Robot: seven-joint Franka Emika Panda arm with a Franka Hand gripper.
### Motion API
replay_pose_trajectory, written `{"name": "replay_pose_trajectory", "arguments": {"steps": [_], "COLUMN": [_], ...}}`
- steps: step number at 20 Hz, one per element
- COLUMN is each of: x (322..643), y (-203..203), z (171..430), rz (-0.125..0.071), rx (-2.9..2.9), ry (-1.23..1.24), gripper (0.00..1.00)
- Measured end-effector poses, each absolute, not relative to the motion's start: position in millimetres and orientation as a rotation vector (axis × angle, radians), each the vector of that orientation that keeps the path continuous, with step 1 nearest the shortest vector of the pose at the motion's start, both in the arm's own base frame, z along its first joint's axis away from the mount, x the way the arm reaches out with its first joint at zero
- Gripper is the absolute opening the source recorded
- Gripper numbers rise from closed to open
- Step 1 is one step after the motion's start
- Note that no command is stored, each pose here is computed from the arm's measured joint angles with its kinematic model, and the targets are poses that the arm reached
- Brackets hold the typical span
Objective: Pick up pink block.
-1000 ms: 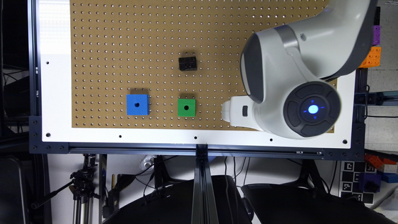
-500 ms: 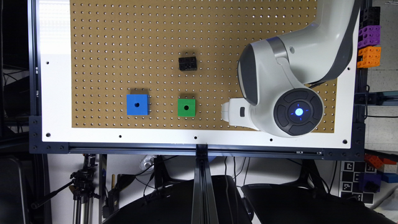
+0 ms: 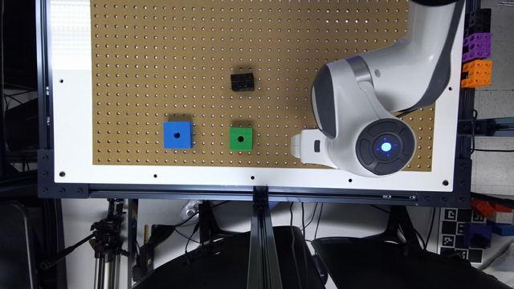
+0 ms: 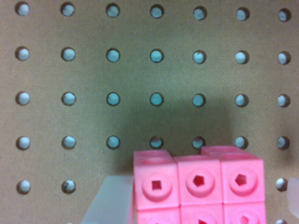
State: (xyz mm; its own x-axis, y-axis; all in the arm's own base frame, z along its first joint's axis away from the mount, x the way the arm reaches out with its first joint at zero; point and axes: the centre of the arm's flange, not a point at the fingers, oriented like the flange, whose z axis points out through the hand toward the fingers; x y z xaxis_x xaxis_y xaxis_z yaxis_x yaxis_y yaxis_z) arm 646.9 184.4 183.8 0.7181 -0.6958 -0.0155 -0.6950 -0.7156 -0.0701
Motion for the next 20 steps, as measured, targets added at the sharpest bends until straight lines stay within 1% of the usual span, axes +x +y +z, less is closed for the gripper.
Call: {"name": "replay_pose_trajectory", "arguments": {"steps": [1, 2, 11, 12, 20], "x": [646.4, 647.2, 650.0, 650.0, 650.0], "y": [184.3, 184.4, 183.5, 183.4, 183.4], "z": [178.5, 178.3, 178.1, 178.0, 178.0], "rz": [-0.017, -0.021, -0.027, -0.027, -0.027], "rx": [-2.846, -2.844, -2.842, -2.842, -2.842], "ry": [1.154, 1.153, 1.155, 1.155, 1.155], "gripper": [1.00, 1.00, 1.00, 0.00, 0.00]}}
